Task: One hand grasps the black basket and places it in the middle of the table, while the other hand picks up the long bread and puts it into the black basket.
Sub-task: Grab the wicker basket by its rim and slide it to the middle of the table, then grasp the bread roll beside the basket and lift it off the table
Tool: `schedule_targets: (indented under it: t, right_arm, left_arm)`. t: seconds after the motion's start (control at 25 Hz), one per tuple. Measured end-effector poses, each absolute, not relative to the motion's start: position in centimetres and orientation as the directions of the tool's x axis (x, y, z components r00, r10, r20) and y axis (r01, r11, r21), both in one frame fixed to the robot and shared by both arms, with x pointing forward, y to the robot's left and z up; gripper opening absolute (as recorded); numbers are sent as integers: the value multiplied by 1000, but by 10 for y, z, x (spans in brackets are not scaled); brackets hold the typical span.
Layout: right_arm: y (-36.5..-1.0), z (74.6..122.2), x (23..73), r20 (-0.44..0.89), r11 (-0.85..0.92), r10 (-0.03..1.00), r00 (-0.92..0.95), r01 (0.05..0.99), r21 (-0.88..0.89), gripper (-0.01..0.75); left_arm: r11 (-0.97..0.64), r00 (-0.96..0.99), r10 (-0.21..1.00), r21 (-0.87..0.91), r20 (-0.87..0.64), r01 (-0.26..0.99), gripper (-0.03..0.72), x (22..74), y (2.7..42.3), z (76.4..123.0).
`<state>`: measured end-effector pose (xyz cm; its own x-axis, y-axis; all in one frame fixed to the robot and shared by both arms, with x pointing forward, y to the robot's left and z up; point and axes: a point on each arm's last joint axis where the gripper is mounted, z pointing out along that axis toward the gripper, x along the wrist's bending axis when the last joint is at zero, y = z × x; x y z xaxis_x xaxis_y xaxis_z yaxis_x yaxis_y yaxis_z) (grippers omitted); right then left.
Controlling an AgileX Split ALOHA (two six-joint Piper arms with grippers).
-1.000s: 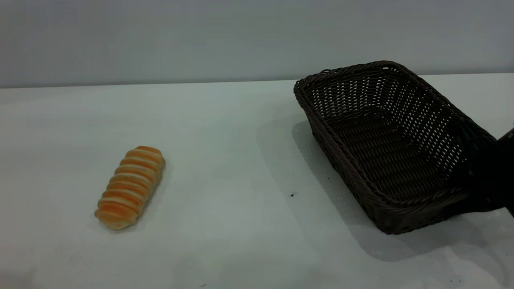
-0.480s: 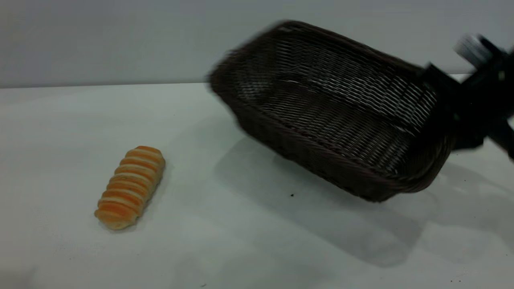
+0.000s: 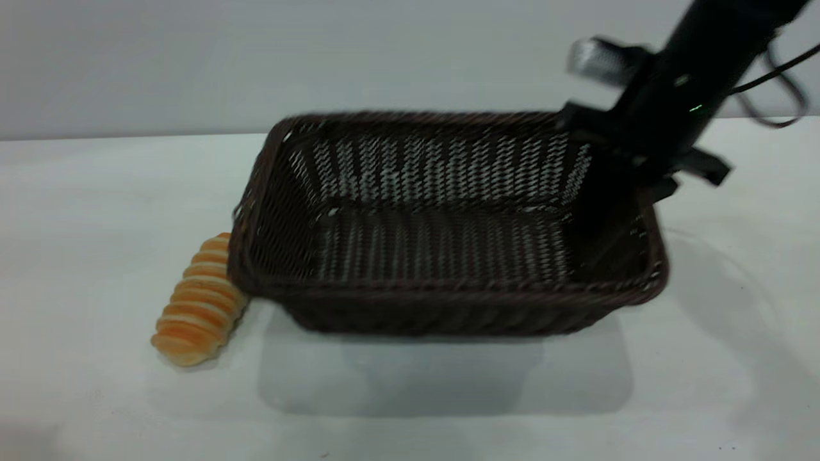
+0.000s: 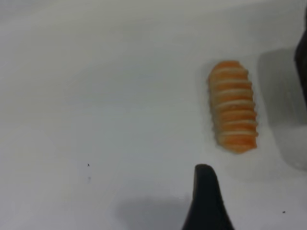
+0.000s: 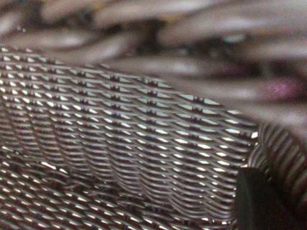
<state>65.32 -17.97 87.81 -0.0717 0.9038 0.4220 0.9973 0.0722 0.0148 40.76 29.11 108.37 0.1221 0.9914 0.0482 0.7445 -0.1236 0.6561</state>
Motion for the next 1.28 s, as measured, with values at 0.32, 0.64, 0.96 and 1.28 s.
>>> schedule_targets:
  t: [0.32,0.64,0.96,1.28]
  right_arm:
    - [-180,850,668,346,121,930,-124,992,29,102]
    - [-182,860,672,316,144,934,-164,986,83,342]
    - [-193,983,657,206,242,930,-305,928,282,458]
    - [-209,1149,567,168,265,902,-398,817,512,423]
  left_arm:
    - [-80,114,993,572,-24,816,563,433,285,1060]
    - [-43,85,993,429,-79,902,563,475,280,1009]
    - [-54,82,994,319,-73,946,563,510,276,948]
    - [-62,87,992,243,-92,968,563,545,260,905]
